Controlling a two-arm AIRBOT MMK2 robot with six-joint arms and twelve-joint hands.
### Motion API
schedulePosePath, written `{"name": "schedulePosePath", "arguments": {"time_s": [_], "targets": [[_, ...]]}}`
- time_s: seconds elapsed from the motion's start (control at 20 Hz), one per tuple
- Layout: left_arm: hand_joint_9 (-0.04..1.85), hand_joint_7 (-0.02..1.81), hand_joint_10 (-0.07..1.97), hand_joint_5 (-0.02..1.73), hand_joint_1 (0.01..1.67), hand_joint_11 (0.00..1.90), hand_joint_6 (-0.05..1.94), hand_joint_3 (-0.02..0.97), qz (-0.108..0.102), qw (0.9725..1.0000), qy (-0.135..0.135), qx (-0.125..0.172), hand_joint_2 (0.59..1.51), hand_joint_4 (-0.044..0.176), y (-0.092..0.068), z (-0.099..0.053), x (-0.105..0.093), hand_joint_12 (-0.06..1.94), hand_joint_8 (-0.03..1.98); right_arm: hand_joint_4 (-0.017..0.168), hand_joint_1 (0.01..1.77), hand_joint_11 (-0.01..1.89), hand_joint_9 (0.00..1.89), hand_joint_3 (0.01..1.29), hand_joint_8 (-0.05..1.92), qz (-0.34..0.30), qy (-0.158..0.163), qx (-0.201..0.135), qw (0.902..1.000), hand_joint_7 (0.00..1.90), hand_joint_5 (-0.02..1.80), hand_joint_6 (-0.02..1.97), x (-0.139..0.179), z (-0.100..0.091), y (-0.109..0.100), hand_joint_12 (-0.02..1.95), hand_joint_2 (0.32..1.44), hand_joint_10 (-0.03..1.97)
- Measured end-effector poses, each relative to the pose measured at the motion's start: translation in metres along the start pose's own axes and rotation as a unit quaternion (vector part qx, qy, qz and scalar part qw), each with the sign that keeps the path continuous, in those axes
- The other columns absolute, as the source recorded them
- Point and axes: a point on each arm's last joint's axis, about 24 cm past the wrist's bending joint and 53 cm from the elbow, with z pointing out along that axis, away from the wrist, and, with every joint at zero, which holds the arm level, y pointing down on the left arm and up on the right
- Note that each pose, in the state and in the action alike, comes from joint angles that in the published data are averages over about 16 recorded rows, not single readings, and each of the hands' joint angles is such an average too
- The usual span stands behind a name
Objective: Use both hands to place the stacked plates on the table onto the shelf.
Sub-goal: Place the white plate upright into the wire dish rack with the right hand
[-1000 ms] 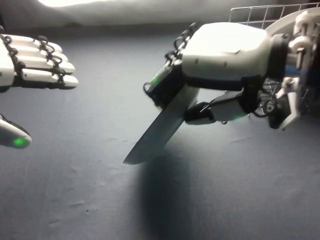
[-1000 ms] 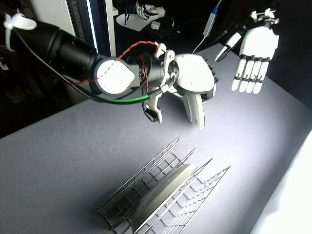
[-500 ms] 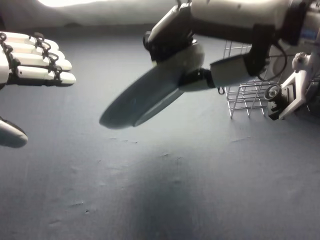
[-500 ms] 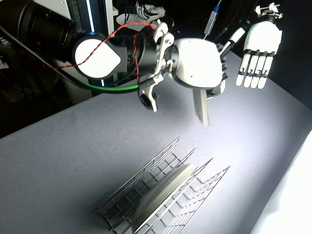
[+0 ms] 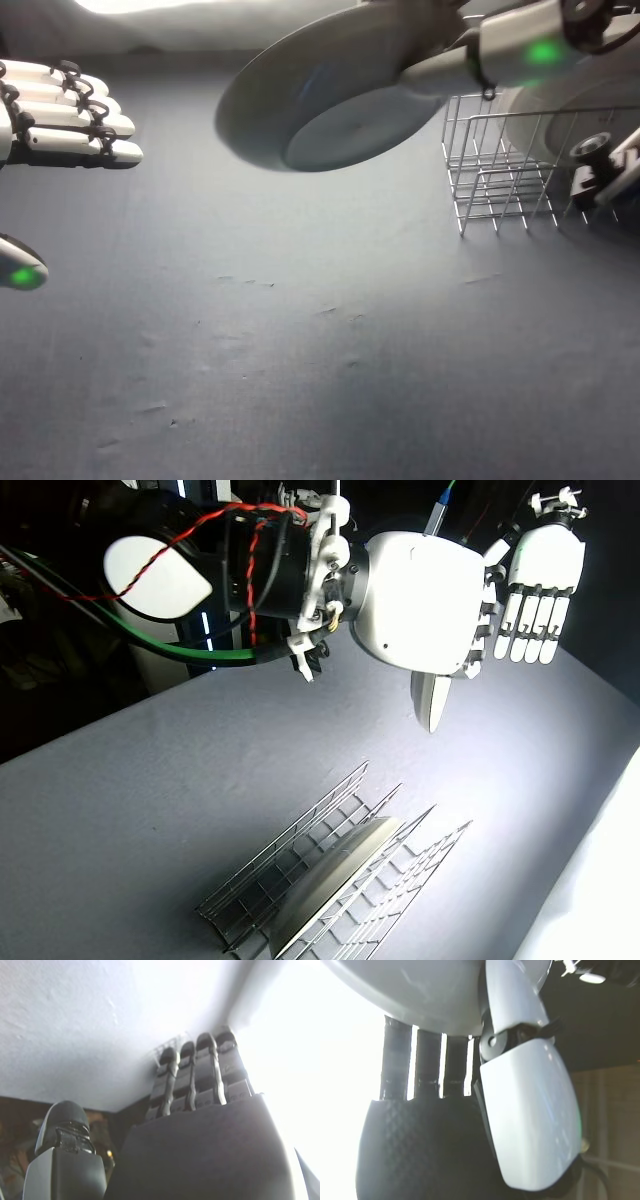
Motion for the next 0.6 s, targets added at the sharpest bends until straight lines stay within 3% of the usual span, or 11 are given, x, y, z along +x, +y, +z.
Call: {"name": "schedulePosePath", "arguments": {"time_s": [0.6], "targets": [[0.02, 0.02, 0.01, 0.07, 0.02, 0.02, 0.01, 0.015, 0.004, 1.0000, 0.008, 0.000, 1.105, 0.000, 0.002, 0.006, 0.003, 0.02, 0.00, -0.008, 1.36, 0.86, 0.94, 0.01, 0.93, 0.034, -0.052, 0.031, 0.9976, 0.96, 0.81, 1.15, -0.044, -0.033, -0.011, 1.30, 1.06, 1.17]]}}
